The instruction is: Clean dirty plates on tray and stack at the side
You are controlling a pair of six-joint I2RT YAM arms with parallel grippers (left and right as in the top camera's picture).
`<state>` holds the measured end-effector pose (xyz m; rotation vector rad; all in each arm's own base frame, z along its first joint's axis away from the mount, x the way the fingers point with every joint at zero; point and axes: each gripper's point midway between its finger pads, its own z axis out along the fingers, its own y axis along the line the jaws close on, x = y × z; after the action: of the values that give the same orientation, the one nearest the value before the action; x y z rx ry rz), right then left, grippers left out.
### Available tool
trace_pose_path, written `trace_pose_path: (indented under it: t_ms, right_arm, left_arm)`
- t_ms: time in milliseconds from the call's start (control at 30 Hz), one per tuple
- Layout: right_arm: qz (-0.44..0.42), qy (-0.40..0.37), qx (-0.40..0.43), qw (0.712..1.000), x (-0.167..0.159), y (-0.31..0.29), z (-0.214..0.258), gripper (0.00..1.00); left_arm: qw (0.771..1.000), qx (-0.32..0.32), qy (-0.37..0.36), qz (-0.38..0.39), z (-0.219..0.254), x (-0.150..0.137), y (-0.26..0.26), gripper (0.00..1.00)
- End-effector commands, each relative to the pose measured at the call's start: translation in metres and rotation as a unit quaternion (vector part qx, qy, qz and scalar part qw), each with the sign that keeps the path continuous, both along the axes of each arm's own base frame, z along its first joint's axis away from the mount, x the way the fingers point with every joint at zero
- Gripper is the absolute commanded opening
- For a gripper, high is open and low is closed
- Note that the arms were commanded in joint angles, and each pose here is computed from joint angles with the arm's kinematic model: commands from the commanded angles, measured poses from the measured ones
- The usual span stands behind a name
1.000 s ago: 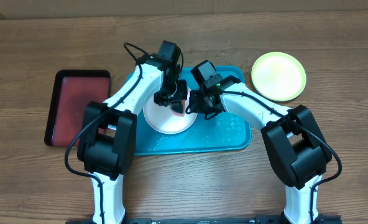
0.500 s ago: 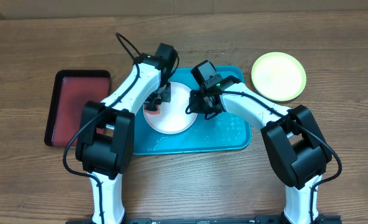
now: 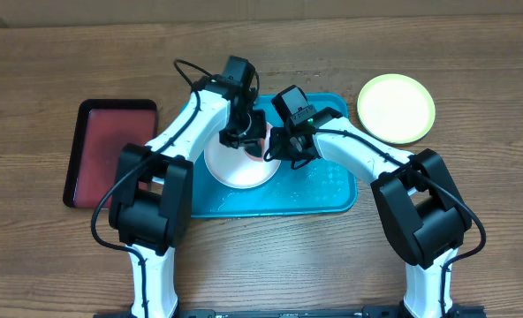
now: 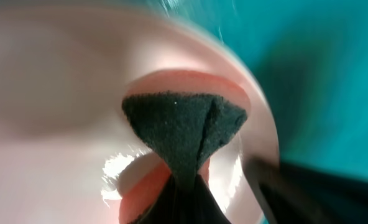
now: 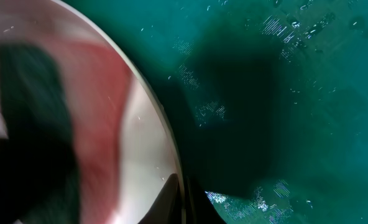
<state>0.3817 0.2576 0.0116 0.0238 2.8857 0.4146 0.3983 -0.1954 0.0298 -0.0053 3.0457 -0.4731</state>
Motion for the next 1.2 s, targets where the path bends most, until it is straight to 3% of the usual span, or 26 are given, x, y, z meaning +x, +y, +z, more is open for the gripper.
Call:
trace_pose_path:
  t_ms: [0, 267, 433, 500, 667, 800, 933, 1000, 1167]
  right_arm:
    - [-0.007, -0.002, -0.009, 1.0, 0.002, -0.005, -0.003, 0.04]
    - [-0.007, -0.002, -0.009, 1.0, 0.002, -0.005, -0.003, 0.04]
    - [-0.007, -0.001, -0.01, 1.0, 0.001, -0.006, -0.003, 0.04]
    - [-0.007, -0.001, -0.009, 1.0, 0.001, -0.006, -0.003, 0.04]
    - [-0.007, 0.001, -0.011, 1.0, 0.0, -0.006, -0.003, 0.04]
    - [-0.007, 0.003, -0.012, 1.0, -0.001, -0.007, -0.004, 0.04]
    - [-0.007, 0.002, -0.012, 1.0, 0.0, -0.007, -0.003, 0.04]
    - [-0.007, 0.002, -0.012, 1.0, 0.0, -0.007, -0.003, 0.04]
    - [-0.007, 0.004, -0.013, 1.0, -0.001, -0.007, -0.004, 0.04]
  left_arm:
    - [0.999, 0.008, 0.032, -0.033, -0.004, -0.022, -0.006, 0.04]
    - [0.979, 0.198, 0.039, -0.022, -0.011, -0.033, 0.064, 0.04]
    - [0.941, 0.337, -0.027, -0.009, 0.002, -0.007, 0.111, 0.04]
    - [0.929, 0.364, -0.067, 0.006, 0.008, 0.01, 0.118, 0.04]
    - [0.947, 0.296, -0.122, 0.027, 0.006, 0.039, 0.091, 0.05]
    - [0.988, 0.12, -0.098, 0.001, -0.003, 0.036, 0.027, 0.04]
    - [0.999, -0.009, -0.039, -0.031, 0.001, 0.01, -0.017, 0.04]
    - [0.999, -0.021, -0.018, -0.035, 0.001, 0.001, -0.02, 0.04]
    - [0.996, 0.04, 0.034, -0.078, -0.007, -0.031, 0.005, 0.04]
